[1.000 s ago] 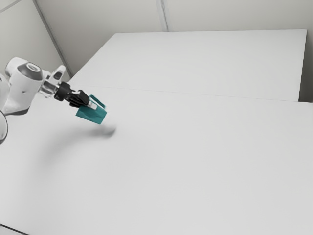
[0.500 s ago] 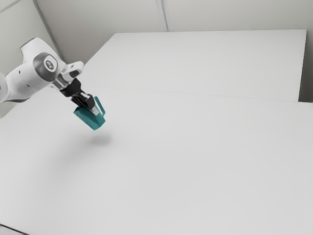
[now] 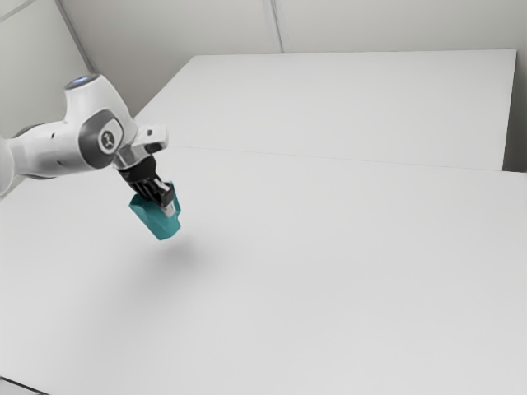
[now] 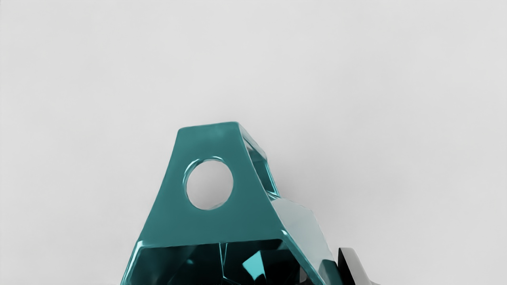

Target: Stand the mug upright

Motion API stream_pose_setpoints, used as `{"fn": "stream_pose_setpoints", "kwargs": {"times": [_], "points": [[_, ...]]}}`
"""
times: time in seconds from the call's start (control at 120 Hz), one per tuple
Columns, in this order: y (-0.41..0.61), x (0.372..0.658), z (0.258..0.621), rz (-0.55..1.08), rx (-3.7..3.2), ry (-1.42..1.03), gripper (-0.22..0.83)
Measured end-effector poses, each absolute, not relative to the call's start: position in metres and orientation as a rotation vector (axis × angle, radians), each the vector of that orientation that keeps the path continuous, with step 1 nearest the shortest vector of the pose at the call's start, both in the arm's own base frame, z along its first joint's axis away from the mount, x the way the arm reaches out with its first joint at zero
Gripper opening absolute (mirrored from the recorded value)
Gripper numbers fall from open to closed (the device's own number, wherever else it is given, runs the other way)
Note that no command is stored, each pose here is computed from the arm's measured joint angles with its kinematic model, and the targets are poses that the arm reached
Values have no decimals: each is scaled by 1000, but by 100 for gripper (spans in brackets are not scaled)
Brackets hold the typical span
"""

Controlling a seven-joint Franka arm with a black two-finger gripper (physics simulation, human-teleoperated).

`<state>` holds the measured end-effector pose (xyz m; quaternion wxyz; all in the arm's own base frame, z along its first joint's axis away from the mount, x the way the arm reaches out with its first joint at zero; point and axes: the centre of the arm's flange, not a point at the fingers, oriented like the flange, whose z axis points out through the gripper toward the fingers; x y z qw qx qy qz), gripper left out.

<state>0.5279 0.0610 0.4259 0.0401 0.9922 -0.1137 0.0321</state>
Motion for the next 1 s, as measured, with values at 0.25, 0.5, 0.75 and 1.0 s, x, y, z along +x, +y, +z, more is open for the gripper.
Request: {"fn": "stream_pose_setpoints", "kwargs": {"times": [0.25, 0.5, 0.75, 1.0], "points": [[34, 518, 420, 80, 3126, -302, -16], [5, 504, 403, 38, 3185, -239, -16], [-17, 493, 393, 38, 3224, -146, -16], [-26, 479, 376, 22, 3235, -28, -16]]}}
